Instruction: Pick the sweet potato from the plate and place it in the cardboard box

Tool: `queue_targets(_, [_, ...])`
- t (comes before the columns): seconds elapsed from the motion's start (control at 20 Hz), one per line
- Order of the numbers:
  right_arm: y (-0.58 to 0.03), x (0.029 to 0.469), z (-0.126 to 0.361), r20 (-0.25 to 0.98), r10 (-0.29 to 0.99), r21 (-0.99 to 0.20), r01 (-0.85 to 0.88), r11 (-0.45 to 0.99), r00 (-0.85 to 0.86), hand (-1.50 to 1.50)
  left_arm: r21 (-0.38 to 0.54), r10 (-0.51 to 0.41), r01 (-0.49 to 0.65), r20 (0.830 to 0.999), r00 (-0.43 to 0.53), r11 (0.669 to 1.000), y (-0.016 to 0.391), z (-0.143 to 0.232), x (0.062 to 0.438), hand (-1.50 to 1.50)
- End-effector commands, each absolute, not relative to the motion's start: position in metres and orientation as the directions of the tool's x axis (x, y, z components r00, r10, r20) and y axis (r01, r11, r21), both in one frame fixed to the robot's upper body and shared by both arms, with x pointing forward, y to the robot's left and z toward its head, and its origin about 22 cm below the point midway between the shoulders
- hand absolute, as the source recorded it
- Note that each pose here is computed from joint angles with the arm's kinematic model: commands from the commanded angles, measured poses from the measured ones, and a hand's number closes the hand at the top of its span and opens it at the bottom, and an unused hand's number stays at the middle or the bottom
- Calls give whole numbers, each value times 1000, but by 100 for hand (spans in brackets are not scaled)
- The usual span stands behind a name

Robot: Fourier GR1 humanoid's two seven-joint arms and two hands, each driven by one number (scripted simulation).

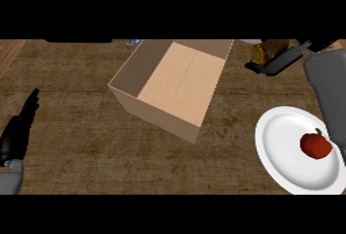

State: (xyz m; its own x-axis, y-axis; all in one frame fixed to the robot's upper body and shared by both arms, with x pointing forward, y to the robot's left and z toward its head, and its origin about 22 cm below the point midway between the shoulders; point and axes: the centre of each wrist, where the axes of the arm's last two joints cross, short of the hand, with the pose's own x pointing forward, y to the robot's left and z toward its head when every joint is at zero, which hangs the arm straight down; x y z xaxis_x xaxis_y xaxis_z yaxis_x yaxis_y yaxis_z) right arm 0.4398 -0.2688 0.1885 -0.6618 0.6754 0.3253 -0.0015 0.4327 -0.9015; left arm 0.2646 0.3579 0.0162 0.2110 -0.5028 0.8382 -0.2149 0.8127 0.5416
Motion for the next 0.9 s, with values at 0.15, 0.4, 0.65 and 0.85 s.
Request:
queue_targets(0.15, [-197,448,221,470,587,-833,-109,543,-659,150,545,-502,-216,835,224,810,365,20,257,0])
queue_targets(0.4, [-144,461,235,549,570,-796,-176,579,-611,150,550,-514,-226,834,203,804,366,24,275,0])
queue_targets(0.65, [-99,460,206,610,563,-771,-251,586,-557,150,543,-509,-215,838,197,811,349,10,272,0])
queue_targets(0.85, [-78,465,200,605,589,-775,-225,591,-536,150,541,-511,-197,840,184,818,339,14,274,0])
